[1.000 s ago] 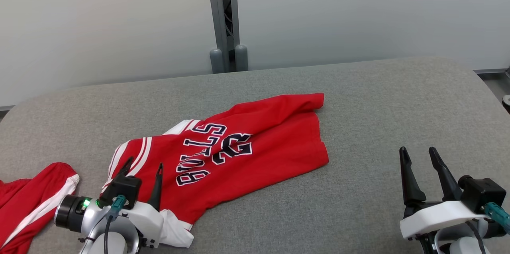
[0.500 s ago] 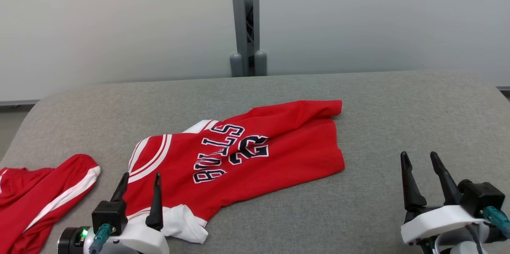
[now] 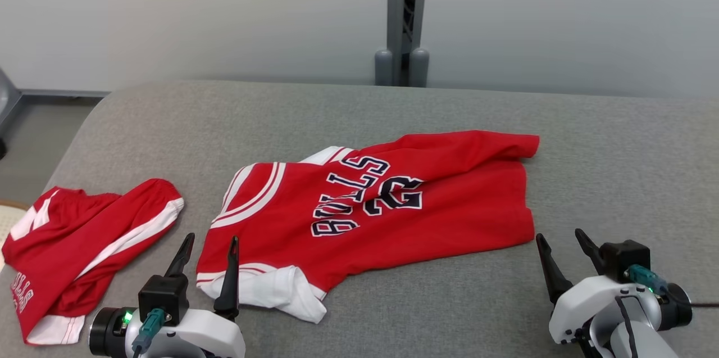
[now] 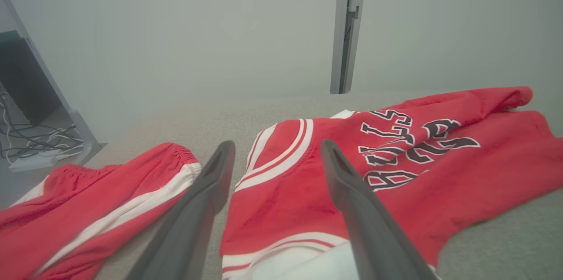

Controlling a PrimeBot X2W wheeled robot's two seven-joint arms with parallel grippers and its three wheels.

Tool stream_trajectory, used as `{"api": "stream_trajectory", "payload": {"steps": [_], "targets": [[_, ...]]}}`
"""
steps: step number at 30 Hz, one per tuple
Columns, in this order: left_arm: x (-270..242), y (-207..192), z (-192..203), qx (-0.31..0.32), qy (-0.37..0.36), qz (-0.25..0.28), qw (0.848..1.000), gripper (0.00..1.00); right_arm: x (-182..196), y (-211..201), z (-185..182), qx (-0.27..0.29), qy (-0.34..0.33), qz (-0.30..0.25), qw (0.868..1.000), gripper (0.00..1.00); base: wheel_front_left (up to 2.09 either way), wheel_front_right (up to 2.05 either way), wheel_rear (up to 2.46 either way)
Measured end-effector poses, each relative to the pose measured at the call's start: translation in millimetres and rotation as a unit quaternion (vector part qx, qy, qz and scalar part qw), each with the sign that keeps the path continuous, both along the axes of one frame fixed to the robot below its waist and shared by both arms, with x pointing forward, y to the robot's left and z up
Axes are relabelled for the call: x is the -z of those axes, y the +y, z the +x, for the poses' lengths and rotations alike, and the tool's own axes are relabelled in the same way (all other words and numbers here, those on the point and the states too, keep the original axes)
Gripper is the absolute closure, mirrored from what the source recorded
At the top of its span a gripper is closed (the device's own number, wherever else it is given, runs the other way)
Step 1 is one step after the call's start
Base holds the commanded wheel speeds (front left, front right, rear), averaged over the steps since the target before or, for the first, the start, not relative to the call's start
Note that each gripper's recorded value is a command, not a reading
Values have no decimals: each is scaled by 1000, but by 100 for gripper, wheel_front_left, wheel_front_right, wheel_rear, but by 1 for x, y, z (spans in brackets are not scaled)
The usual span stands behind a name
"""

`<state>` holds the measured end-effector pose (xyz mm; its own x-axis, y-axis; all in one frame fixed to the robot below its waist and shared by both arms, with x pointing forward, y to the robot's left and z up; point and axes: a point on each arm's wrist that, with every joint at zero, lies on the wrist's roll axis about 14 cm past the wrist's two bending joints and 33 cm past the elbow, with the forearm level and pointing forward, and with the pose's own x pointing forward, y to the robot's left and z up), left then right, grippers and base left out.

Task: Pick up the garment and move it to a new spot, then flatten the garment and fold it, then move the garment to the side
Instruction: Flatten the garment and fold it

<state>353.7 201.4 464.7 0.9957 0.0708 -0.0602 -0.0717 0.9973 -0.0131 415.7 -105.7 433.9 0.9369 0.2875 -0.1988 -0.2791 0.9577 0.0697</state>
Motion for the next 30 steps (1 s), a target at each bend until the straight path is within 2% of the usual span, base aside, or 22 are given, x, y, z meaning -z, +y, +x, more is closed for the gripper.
{"api": "stream_trajectory", "payload": {"steps": [8, 17, 18, 19, 20, 30], "targets": [[6, 15, 1, -20, 12, 2, 1000, 0, 35, 16, 22, -32, 72, -26, 997, 0, 0, 0, 0], [11, 26, 4, -35, 21, 7, 999, 0, 59, 27, 31, -38, 130, -16, 991, 2, 0, 0, 0], [12, 26, 4, -35, 22, 7, 999, 0, 60, 30, 30, -36, 137, -7, 990, 41, 0, 0, 0], [12, 26, 4, -35, 22, 7, 999, 0, 60, 33, 30, -36, 142, -1, 989, 93, 0, 0, 0], [11, 26, 4, -35, 21, 7, 999, 0, 59, 36, 30, -38, 144, 3, 989, 100, 0, 0, 0], [2, 17, 7, -22, 5, 3, 1000, 0, 44, 35, 17, -35, 136, 46, 989, 100, 0, 0, 0]]}}
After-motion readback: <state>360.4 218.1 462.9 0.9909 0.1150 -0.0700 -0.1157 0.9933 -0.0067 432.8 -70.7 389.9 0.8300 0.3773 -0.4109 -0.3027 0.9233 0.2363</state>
